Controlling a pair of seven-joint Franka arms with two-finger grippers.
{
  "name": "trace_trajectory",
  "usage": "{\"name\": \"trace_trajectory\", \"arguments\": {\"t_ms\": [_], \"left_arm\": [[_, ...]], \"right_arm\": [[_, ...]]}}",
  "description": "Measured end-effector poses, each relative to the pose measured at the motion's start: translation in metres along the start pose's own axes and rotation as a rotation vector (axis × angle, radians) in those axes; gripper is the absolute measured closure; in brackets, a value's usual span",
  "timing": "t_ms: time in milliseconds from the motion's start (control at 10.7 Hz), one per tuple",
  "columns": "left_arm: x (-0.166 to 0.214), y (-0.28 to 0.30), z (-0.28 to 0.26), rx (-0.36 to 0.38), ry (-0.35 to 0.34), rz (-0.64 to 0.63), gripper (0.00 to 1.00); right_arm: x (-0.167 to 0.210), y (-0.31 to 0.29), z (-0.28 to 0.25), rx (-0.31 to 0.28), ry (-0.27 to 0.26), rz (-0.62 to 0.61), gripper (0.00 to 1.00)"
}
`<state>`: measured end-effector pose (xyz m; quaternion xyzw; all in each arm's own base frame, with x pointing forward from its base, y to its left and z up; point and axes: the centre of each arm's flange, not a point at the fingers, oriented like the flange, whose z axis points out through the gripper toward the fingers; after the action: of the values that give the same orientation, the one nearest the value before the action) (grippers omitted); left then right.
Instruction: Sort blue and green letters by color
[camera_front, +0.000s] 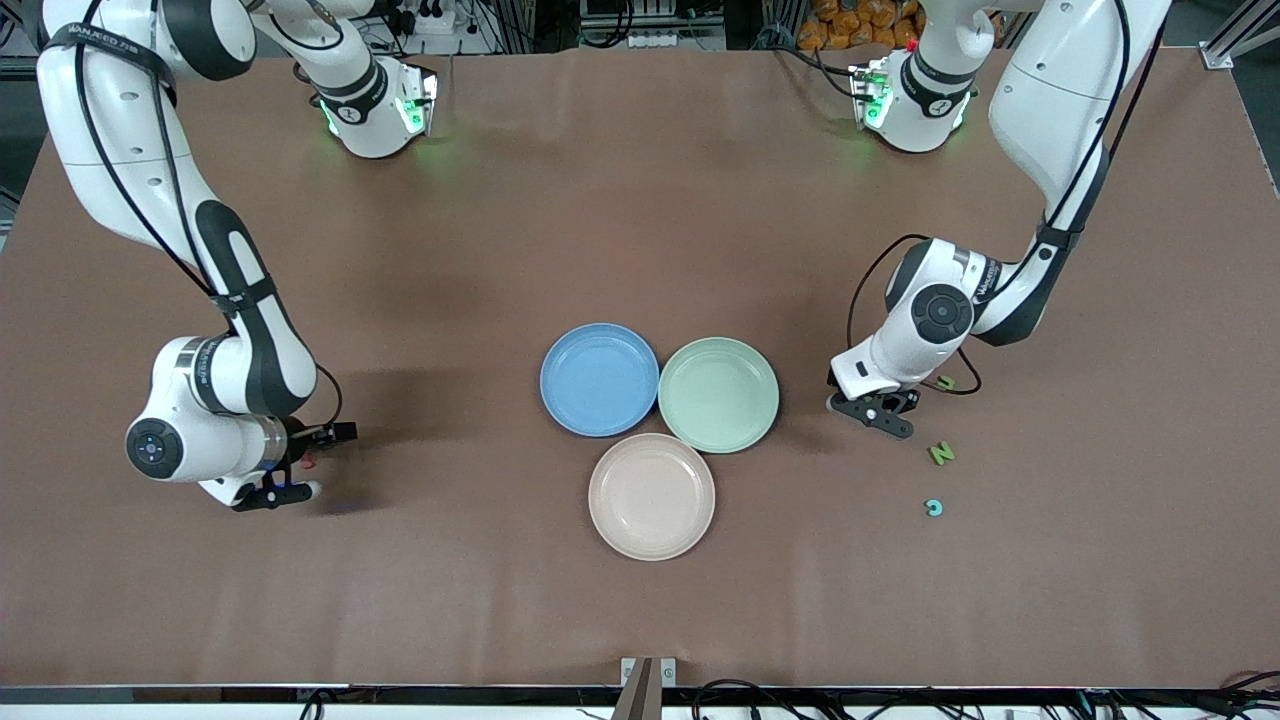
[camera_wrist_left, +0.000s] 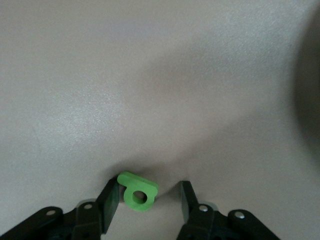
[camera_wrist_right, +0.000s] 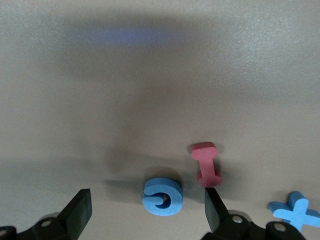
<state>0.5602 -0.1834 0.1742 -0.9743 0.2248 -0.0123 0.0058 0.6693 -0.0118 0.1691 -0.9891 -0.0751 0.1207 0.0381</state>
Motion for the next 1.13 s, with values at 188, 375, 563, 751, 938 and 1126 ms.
{"name": "trace_trajectory", "arguments": {"t_ms": [188, 375, 563, 751, 938, 1126], "left_arm": [[0.001, 0.0, -0.002, 0.001, 0.005, 0.0, 0.54], [0.002, -0.001, -0.004, 0.002, 0.008, -0.001, 0.7], [0.003, -0.003, -0.004, 0.003, 0.01, -0.005, 0.7], [0.009, -0.007, -0.01, 0.006, 0.033, -0.01, 0.7], [0.024, -0.006, -0.028, 0.01, 0.078, -0.007, 0.7], [0.039, 0.009, -0.054, 0.002, 0.133, -0.014, 0.7]], "right_arm": [[0.005, -0.002, 0.002, -0.009, 0.048, -0.007, 0.0], [0.01, -0.001, 0.002, -0.018, 0.089, -0.035, 0.0], [0.011, -0.001, 0.001, -0.022, 0.105, -0.049, 0.0], [0.013, 0.001, -0.006, -0.028, 0.126, -0.055, 0.0], [0.012, 0.004, -0.025, -0.037, 0.153, -0.056, 0.0], [0.006, -0.001, -0.04, -0.053, 0.169, -0.069, 0.0]]}}
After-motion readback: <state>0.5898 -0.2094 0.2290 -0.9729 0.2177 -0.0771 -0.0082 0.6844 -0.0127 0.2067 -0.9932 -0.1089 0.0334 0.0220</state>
